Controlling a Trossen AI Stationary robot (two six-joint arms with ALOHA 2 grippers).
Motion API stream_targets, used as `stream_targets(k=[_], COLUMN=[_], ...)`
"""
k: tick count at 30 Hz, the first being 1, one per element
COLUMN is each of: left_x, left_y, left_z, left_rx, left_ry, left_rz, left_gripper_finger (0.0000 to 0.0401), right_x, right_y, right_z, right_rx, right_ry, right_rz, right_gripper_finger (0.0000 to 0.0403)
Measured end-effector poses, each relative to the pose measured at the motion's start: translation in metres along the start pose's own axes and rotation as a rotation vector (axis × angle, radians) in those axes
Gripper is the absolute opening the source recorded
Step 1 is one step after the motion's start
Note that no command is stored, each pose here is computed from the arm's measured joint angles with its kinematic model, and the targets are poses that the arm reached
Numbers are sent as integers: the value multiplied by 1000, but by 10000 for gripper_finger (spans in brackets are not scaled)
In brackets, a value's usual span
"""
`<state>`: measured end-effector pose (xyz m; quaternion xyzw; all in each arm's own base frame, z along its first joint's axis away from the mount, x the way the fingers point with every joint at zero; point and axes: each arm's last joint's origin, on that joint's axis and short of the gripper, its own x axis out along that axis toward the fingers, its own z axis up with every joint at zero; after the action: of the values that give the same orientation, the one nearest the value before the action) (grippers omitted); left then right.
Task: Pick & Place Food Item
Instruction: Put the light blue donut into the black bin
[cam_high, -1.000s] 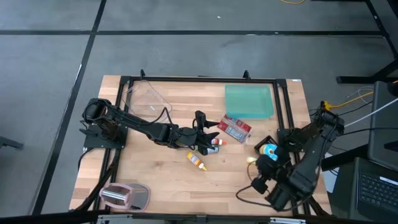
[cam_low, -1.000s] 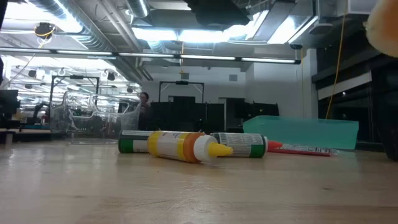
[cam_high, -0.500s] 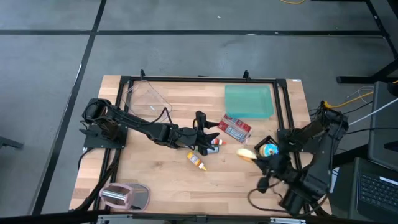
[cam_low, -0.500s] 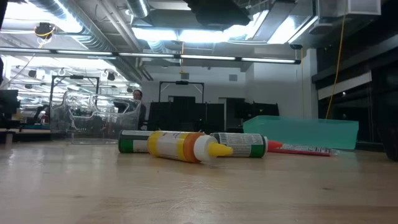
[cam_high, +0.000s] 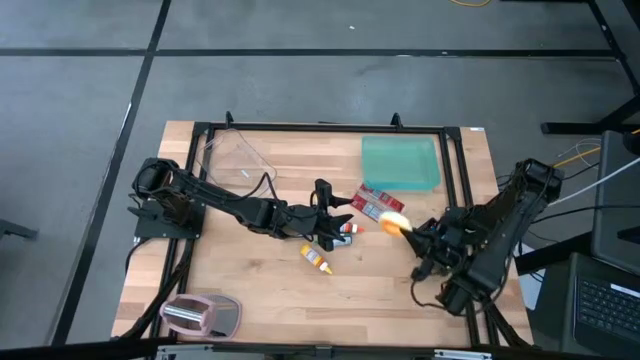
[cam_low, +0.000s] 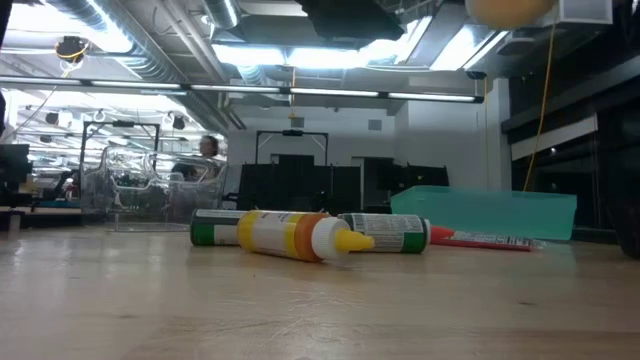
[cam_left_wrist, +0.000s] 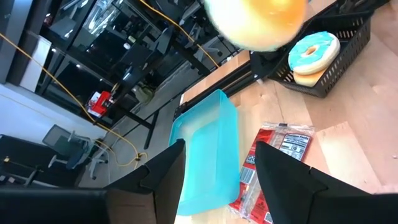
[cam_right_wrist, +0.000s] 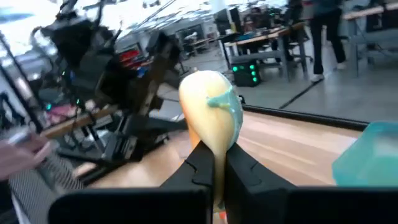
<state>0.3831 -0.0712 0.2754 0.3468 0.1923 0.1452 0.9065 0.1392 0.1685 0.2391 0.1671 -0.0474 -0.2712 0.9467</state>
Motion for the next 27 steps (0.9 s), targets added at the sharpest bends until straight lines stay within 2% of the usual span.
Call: stream_targets(k=[3, 7, 9, 17, 22, 27], left_x=[0, 0, 0, 1, 1, 4], left_y=[0, 0, 0, 1, 2, 6], left_z=[0, 0, 0, 2, 3, 1], left_rx=[5, 5, 6, -10, -15, -22], left_ry=[0, 0, -5, -44, -65, -73], left_rz=[0, 0, -8, -23, -37, -45], left_gripper_finger=[187, 187, 187, 186, 185, 185], right_x=[3, -6, -16, -58, -66, -68], right_y=[-2, 6, 7, 4, 2, 2], right_z=[8, 21, 27, 52, 56, 57], right_rx=[3, -97, -157, -233, -327, -362], right_ry=[-5, 13, 56, 87, 63, 55], right_rz=[-11, 22, 59, 272, 323, 333], right_gripper_finger=[7, 7, 7, 7, 7, 7])
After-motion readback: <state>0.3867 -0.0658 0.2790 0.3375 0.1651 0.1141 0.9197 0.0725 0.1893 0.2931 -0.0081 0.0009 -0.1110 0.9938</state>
